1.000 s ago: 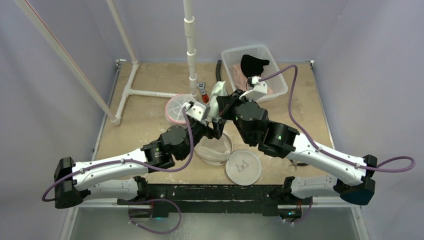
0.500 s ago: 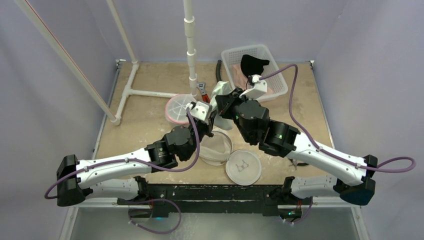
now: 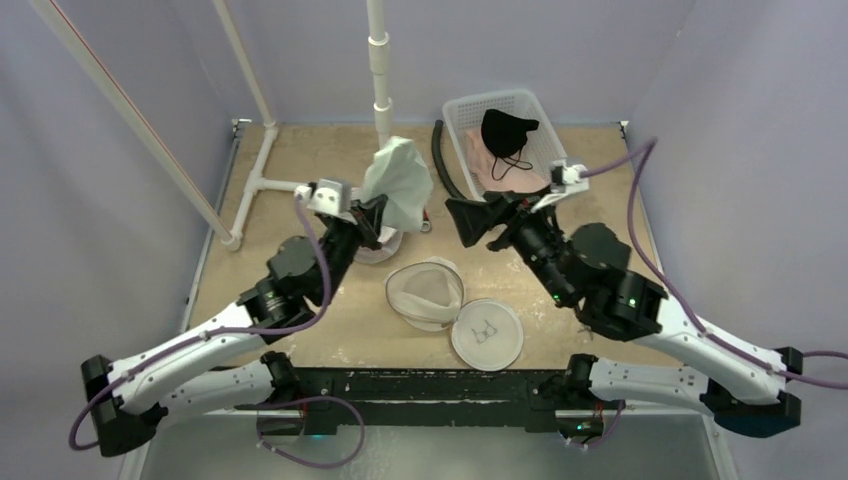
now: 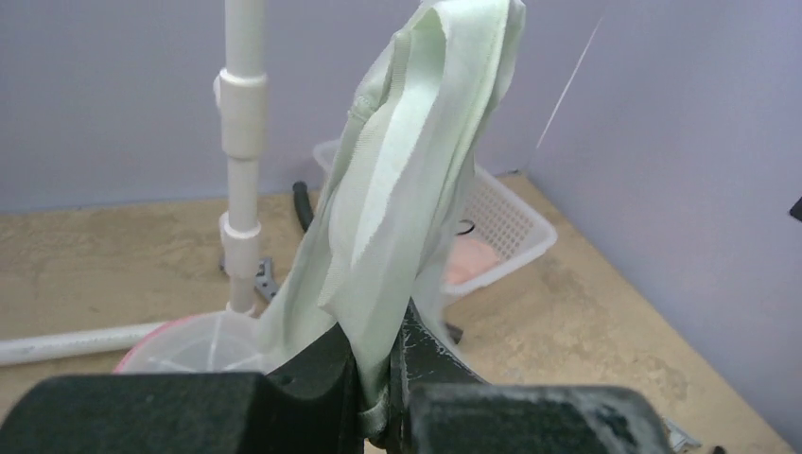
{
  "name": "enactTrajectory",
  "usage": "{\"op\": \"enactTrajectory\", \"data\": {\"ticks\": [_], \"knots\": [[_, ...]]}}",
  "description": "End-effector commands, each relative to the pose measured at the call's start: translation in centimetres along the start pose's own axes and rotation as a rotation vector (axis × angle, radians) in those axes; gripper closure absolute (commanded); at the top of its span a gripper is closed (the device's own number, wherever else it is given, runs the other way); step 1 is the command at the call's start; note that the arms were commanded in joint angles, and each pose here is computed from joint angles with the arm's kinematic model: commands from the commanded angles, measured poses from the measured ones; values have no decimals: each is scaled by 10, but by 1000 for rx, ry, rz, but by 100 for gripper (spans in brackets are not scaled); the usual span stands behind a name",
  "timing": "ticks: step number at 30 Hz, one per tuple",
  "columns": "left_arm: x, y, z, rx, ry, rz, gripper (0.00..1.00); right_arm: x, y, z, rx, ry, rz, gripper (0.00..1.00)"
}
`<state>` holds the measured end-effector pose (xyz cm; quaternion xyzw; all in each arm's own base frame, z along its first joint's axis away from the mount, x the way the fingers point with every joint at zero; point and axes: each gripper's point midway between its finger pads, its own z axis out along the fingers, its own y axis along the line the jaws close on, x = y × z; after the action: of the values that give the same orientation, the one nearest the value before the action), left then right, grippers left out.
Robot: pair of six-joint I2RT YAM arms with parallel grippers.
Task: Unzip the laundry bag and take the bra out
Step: Place the bra in the bin.
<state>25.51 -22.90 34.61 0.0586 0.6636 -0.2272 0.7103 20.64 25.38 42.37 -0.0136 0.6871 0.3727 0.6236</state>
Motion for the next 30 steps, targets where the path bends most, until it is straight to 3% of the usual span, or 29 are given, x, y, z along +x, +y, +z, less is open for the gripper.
{"op": "enactTrajectory", "data": {"ticks": [1, 7, 16, 25, 30], "knots": [[-19, -26, -18, 244, -4, -81, 100, -32, 2, -19, -113, -127, -95, 12], [-44, -64, -54, 526, -9, -75, 100, -32, 27, -36, -417, -149, -151, 10], [-80, -88, -98, 757, -22, -66, 100, -26, 64, -75, -815, -165, -213, 11], [-87, -99, -104, 821, -8, -63, 100, -9, 81, -87, -962, -74, -220, 15], [-90, -110, -99, 860, -13, -68, 100, 2, 82, -76, -971, -19, -204, 25]]}}
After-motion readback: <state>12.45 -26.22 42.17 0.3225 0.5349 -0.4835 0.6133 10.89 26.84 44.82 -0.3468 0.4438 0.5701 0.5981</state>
